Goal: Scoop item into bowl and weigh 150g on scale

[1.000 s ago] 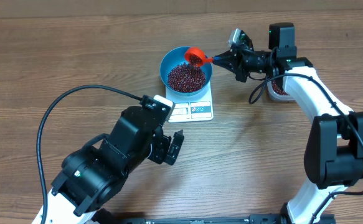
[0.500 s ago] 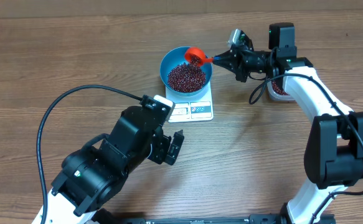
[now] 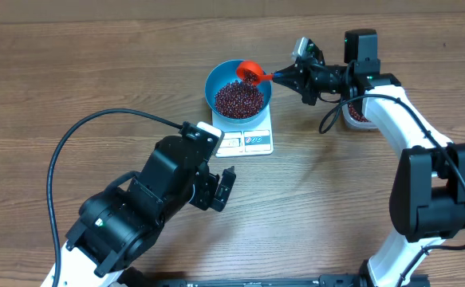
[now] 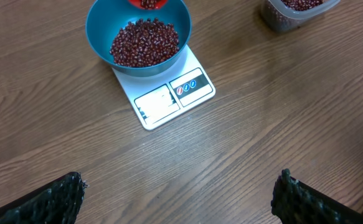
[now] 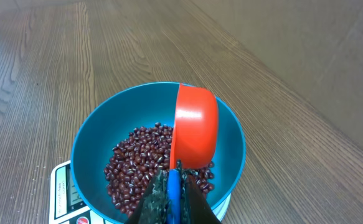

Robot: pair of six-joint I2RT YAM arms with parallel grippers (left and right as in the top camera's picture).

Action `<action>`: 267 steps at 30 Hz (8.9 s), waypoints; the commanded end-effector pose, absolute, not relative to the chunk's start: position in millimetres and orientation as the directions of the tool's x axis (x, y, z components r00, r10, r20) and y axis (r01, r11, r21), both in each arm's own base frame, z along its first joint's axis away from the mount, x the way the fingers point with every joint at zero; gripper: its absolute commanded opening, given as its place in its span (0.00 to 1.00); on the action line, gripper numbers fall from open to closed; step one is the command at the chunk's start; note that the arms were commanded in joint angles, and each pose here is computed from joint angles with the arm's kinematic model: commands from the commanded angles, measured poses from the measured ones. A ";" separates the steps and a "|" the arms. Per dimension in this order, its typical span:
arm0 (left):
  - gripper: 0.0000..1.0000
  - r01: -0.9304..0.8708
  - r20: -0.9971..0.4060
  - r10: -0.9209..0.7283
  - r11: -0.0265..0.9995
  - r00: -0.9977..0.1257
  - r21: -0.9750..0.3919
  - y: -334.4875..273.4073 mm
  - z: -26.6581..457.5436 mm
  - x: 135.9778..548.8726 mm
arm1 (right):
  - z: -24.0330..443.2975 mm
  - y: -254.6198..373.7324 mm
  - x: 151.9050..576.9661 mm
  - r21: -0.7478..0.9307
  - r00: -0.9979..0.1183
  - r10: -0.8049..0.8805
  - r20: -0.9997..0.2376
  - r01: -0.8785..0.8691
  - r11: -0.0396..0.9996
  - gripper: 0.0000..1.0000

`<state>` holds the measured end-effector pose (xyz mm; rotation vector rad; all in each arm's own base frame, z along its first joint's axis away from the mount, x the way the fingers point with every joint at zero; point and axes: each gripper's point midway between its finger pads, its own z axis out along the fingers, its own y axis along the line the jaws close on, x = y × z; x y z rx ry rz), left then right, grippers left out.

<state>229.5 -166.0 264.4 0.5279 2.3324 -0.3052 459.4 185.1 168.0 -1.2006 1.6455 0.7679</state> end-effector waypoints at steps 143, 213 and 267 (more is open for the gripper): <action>0.99 0.463 -0.690 0.305 0.885 -0.656 -0.048 -166.3 262.4 229.8 | 181.8 187.4 452.1 -0.193 0.076 -0.405 -0.911 -0.947 0.256 0.04; 0.99 0.463 -0.690 0.305 0.885 -0.656 -0.048 -166.3 262.4 229.8 | 275.5 183.6 433.0 0.198 -0.300 -0.171 -0.938 -0.874 0.445 0.04; 0.99 0.463 -0.690 0.305 0.885 -0.656 -0.048 -166.3 262.4 229.8 | 140.1 -71.8 390.1 0.457 -0.647 0.679 -0.348 0.515 0.725 0.04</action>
